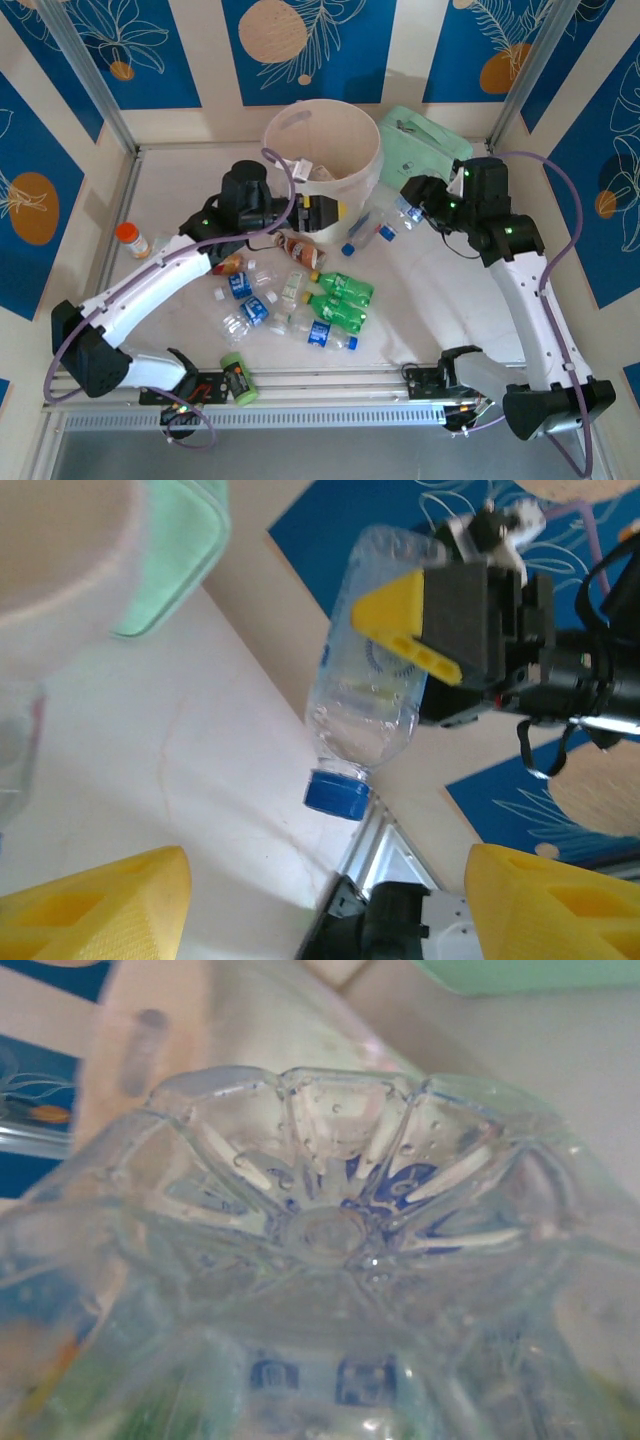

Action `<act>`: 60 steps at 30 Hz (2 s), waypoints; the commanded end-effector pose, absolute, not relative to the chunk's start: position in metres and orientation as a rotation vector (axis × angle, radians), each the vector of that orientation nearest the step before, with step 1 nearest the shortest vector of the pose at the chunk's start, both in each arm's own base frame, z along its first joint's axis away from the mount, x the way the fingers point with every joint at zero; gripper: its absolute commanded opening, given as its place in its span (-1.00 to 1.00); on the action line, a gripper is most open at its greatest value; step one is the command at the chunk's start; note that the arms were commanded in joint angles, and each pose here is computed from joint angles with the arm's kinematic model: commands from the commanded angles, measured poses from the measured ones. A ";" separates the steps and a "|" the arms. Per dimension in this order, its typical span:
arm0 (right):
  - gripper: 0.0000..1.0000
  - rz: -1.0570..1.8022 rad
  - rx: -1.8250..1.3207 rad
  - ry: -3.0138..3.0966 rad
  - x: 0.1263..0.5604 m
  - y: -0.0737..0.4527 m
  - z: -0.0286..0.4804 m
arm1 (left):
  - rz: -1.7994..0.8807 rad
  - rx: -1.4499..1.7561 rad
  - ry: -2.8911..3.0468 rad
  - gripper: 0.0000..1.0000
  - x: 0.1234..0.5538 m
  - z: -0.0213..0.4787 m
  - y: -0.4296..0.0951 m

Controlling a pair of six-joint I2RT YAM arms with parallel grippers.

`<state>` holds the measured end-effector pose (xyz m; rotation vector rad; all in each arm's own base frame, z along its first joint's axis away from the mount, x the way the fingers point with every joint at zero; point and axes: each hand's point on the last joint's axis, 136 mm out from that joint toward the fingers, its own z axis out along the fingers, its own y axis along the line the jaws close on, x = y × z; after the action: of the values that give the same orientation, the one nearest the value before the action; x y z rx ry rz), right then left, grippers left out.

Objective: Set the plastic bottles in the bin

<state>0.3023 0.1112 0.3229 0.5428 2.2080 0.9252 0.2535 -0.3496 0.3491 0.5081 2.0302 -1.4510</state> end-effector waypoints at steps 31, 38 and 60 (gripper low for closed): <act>0.17 1.346 0.255 2.075 0.291 0.190 0.391 | -1.555 0.745 1.945 0.22 0.222 0.364 -0.389; 0.17 1.344 0.267 2.089 0.292 0.191 0.388 | -1.545 0.755 1.946 0.10 0.221 0.363 -0.388; 0.36 1.293 0.302 2.118 0.294 0.187 0.384 | -1.443 0.731 1.885 -0.44 0.229 0.376 -0.378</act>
<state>0.2970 0.1880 0.3740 0.3169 2.1277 1.3083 0.2320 -0.3823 0.3492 0.7143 1.9812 -1.4659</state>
